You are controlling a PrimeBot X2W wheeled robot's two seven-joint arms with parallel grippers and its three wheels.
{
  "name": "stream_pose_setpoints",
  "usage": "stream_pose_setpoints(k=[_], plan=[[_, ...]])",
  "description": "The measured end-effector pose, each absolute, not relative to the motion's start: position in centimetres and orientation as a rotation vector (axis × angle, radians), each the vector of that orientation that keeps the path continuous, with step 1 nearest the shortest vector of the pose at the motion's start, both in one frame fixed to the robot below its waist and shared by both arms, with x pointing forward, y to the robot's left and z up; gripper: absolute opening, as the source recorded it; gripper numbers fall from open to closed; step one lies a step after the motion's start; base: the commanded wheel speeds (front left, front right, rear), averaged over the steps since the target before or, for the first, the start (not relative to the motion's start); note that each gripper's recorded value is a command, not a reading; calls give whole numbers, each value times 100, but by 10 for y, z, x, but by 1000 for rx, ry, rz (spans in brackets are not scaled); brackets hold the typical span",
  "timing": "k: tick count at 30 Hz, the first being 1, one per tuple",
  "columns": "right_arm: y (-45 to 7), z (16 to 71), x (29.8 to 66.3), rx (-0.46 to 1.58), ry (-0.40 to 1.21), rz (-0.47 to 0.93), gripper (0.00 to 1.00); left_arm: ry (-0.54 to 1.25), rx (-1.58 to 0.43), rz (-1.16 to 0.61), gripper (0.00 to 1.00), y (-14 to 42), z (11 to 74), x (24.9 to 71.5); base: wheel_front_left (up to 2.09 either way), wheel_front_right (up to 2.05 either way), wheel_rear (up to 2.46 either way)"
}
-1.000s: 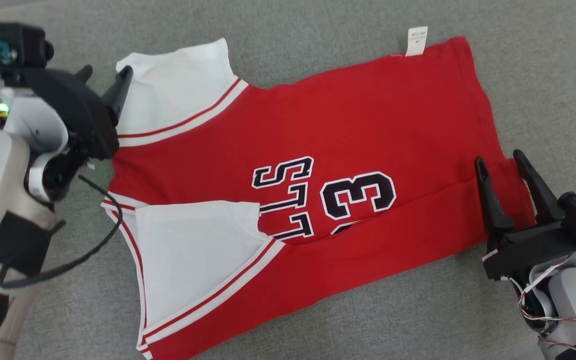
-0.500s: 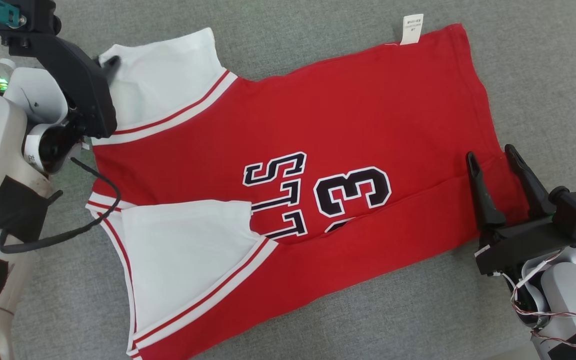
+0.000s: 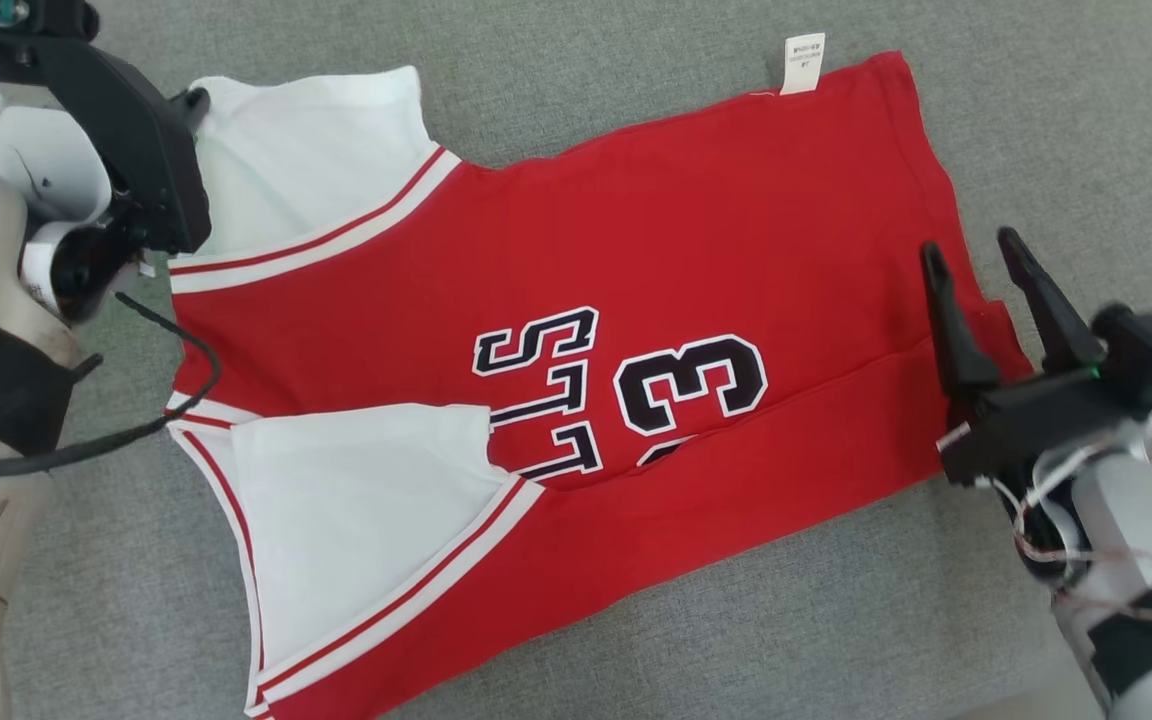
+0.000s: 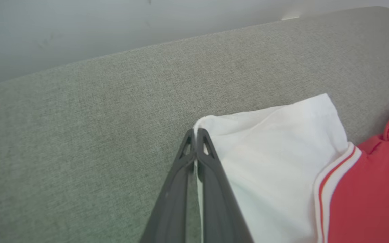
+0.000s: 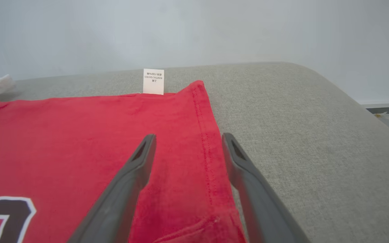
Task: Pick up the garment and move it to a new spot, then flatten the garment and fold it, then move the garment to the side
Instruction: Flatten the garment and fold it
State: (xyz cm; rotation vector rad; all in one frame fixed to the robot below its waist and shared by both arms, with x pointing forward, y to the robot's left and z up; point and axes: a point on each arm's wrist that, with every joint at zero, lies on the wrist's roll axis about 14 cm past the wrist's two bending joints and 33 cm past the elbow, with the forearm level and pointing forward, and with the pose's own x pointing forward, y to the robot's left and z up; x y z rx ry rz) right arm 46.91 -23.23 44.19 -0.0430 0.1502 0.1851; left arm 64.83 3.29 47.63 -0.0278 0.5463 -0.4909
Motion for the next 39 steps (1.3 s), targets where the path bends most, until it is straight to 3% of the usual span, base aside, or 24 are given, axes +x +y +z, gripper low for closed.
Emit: stream_pose_setpoints(k=[15, 30, 37, 38, 39], plan=[[-261, 443, 564, -146, 428, 125, 100, 522, 9, -492, 0, 34, 483, 660, 0, 0, 0], [-270, 424, 597, -206, 636, 56, 100, 527, 47, -483, 0, 44, 476, 670, 0, 0, 0], [-271, 427, 609, -269, 659, 51, 100, 535, 52, -486, 0, 42, 472, 672, 0, 0, 0], [-272, 427, 609, -274, 666, 47, 95, 538, 53, -486, 0, 42, 471, 672, 0, 0, 0], [-274, 425, 609, -281, 681, 41, 73, 541, 55, -489, 0, 42, 470, 672, 0, 0, 0]])
